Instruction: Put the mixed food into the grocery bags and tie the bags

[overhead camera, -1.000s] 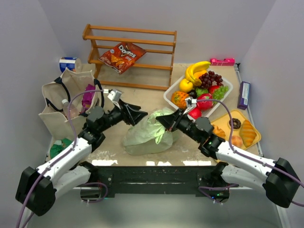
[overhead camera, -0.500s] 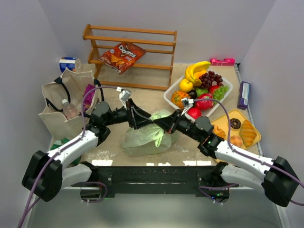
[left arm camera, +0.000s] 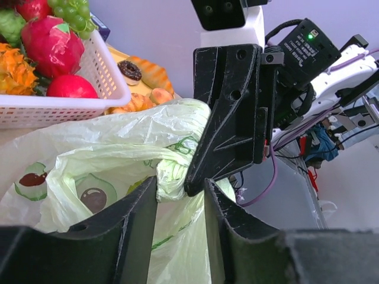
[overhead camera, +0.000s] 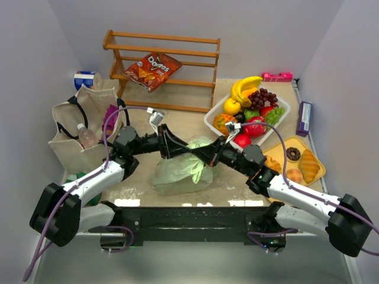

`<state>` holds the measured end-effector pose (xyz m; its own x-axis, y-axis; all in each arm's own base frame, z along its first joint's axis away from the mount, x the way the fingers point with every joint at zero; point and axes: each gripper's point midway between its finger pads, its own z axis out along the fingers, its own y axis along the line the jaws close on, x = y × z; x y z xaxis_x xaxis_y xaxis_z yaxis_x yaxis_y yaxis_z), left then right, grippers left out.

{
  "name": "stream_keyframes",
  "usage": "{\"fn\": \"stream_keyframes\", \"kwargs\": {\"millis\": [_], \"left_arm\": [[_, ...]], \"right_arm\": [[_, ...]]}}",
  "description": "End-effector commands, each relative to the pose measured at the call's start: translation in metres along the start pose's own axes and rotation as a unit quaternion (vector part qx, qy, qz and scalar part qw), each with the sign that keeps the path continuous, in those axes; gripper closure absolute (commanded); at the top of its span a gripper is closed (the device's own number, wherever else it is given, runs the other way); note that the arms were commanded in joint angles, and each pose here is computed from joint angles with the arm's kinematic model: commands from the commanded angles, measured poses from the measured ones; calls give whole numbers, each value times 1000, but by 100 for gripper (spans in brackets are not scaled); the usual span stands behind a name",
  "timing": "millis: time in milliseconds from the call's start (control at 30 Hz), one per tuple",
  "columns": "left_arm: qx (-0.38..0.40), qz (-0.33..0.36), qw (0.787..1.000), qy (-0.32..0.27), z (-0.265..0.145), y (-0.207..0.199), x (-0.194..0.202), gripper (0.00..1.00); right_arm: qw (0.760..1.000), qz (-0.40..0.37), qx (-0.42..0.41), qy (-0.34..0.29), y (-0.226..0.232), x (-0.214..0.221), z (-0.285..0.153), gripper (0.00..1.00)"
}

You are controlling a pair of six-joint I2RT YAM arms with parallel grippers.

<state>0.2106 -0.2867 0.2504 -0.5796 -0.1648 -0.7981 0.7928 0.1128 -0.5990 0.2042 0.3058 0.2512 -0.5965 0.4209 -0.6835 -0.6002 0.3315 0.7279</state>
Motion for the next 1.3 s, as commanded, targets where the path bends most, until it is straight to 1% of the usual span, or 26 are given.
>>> {"fn": "stream_keyframes", "kwargs": {"millis": [0, 67, 233, 333, 367, 433, 500, 533, 567, 633, 667, 700, 767, 800, 867, 900, 1000, 1067, 1167, 1233, 1267], "left_arm": [[36, 36, 998, -25, 2, -19, -22, 69], [36, 34, 998, -27, 2, -19, -23, 76], [37, 31, 999, -24, 3, -18, -22, 85], [40, 30, 998, -24, 3, -19, -22, 93], [42, 33, 998, -26, 3, -19, -23, 100], [42, 39, 998, -29, 3, -21, -26, 100], [26, 36, 999, -32, 3, -16, -28, 100], [21, 46, 998, -35, 3, -16, -30, 100], [15, 47, 998, -35, 4, -14, -31, 100], [7, 47, 998, -28, 4, -11, -31, 100], [8, 47, 999, -24, 4, -11, -30, 100], [7, 44, 999, -19, 5, -10, -28, 100], [11, 46, 999, -13, 5, -10, -28, 100], [11, 44, 999, -9, 5, -10, -27, 100], [13, 46, 999, -2, 6, -9, -25, 100], [12, 45, 999, 2, 7, -9, -26, 100], [11, 48, 999, 15, 8, -6, -24, 100], [10, 50, 998, 21, 8, -4, -21, 100], [10, 49, 998, 22, 8, -2, -20, 100], [10, 49, 999, 21, 9, -3, -21, 100], [10, 50, 998, 21, 9, -3, -21, 100]], "right_arm": [[997, -26, -56, -38, 34, -28, 0, 100], [997, -26, -56, -38, 35, -28, 0, 100], [997, -28, -59, -36, 36, -28, 0, 100], [997, -29, -61, -32, 36, -26, 0, 100], [997, -30, -61, -32, 37, -27, 0, 100], [997, -31, -62, -29, 37, -26, 0, 100], [997, -33, -57, -26, 38, -27, 0, 99], [998, -32, -48, -19, 36, -27, 0, 94], [998, -34, -44, -20, 38, -29, -2, 82], [999, -37, -28, -10, 38, -30, -6, 70], [999, -40, -18, -9, 37, -32, -8, 60], [999, -43, -5, -19, 37, -38, -13, 47], [998, -46, 43, -2, 24, -36, -21, 39], [996, -44, 76, 4, 15, -35, -29, 31], [994, -51, 97, 5, 14, -39, -37, 27], [991, -51, 125, 6, 6, -39, -47, 24], [988, -58, 141, 18, 7, -39, -60, 24], [989, -63, 136, 20, 10, -38, -67, 25], [988, -61, 134, 45, 8, -26, -71, 26], [988, -57, 126, 65, 11, -18, -74, 29], [989, -54, 120, 67, 14, -18, -76, 34]]}}
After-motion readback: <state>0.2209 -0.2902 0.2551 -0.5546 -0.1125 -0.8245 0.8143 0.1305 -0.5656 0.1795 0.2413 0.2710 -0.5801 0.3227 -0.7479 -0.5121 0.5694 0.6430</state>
